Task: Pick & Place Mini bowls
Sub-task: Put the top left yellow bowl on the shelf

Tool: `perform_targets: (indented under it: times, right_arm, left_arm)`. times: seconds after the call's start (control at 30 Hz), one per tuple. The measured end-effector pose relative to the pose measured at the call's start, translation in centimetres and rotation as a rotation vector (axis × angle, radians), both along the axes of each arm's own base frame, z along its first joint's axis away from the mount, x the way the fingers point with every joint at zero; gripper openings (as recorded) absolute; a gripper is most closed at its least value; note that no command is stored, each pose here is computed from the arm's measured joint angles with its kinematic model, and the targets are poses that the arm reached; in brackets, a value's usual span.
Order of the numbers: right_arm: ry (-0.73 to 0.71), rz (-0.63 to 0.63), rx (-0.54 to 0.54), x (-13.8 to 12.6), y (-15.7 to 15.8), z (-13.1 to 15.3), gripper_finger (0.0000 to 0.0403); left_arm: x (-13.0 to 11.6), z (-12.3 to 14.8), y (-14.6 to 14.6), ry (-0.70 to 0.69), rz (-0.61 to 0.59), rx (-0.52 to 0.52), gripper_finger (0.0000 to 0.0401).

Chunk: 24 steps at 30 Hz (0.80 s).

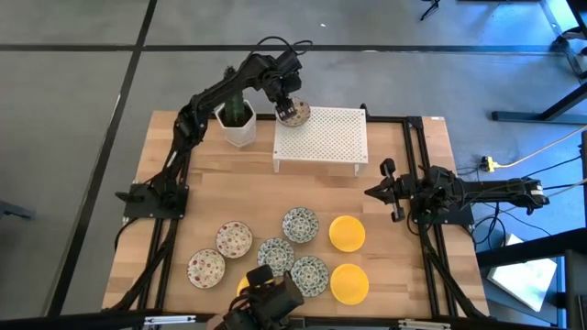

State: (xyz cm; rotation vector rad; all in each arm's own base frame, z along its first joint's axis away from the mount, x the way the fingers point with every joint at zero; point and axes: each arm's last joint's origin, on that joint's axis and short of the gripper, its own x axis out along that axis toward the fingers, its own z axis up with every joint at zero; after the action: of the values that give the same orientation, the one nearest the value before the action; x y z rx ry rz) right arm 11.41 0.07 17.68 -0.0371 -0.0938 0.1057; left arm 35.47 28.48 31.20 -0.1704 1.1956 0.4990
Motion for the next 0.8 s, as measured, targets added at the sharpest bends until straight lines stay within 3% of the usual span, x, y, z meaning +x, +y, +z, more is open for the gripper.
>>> perform_targets:
  times: [0.3, 0.6, 0.8]
  right_arm:
    - [0.0, 0.0, 0.002, 0.0, 0.0, 0.0, 0.0014]
    - [-0.023, 0.0, 0.002, 0.0, 0.0, 0.2, 0.0014]
    - [-0.027, 0.0, 0.003, 0.0, 0.0, 0.3, 0.0014]
  left_arm:
    - [0.2, 0.2, -0.4, 0.005, -0.01, 0.015, 0.0209]
    - [1.0, 2.5, -2.3, -0.012, -0.049, 0.169, 0.021]
    - [1.0, 4.3, -3.6, -0.053, -0.038, 0.213, 0.021]
